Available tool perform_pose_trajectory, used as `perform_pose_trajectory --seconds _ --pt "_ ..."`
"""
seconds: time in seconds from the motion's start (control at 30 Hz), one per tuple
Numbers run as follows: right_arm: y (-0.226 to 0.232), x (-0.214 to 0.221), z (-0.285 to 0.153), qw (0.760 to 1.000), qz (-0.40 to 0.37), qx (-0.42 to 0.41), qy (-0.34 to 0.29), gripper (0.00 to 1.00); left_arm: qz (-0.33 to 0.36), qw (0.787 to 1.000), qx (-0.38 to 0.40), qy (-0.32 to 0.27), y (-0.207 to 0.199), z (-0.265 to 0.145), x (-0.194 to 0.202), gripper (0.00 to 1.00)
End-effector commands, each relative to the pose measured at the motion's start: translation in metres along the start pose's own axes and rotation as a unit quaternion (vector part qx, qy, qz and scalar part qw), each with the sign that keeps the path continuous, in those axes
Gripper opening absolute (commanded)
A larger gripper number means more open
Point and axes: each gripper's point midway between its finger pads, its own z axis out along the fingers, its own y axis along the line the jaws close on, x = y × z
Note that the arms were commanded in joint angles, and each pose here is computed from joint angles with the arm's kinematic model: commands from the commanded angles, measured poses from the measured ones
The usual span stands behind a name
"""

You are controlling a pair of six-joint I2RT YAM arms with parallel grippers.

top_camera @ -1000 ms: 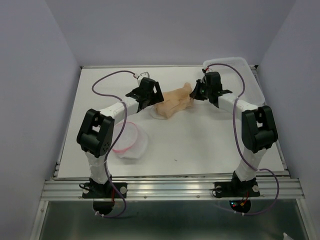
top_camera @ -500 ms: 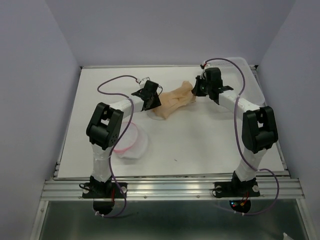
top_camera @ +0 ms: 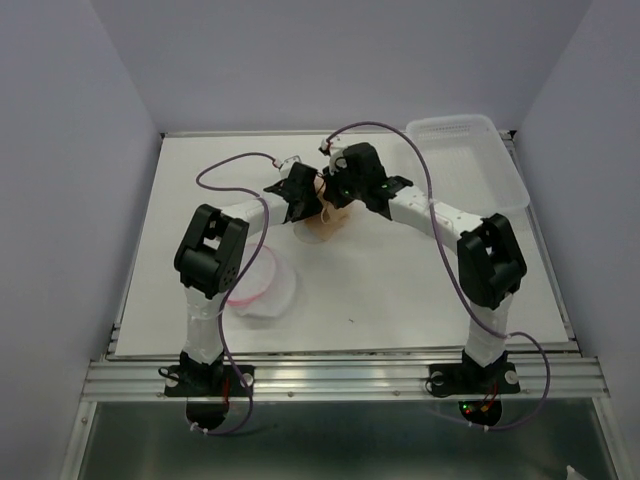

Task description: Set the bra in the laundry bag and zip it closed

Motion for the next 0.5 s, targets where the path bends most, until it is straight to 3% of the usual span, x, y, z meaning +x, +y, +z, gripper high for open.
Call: perform_pose_trajectory --seconds 0.0,0.47 --pt "-0.004 0.0 0.014 1.0 -0.003 0.003 0.012 0.01 -0.014 1.0 0.009 -0.008 -0.001 -0.004 -0.003 0.54" --pt "-0.002 0.046 0.05 0.997 0.045 0.009 0.063 0.04 -0.052 0.998 -0.003 -0.044 0.009 -0.036 -0.021 0.53"
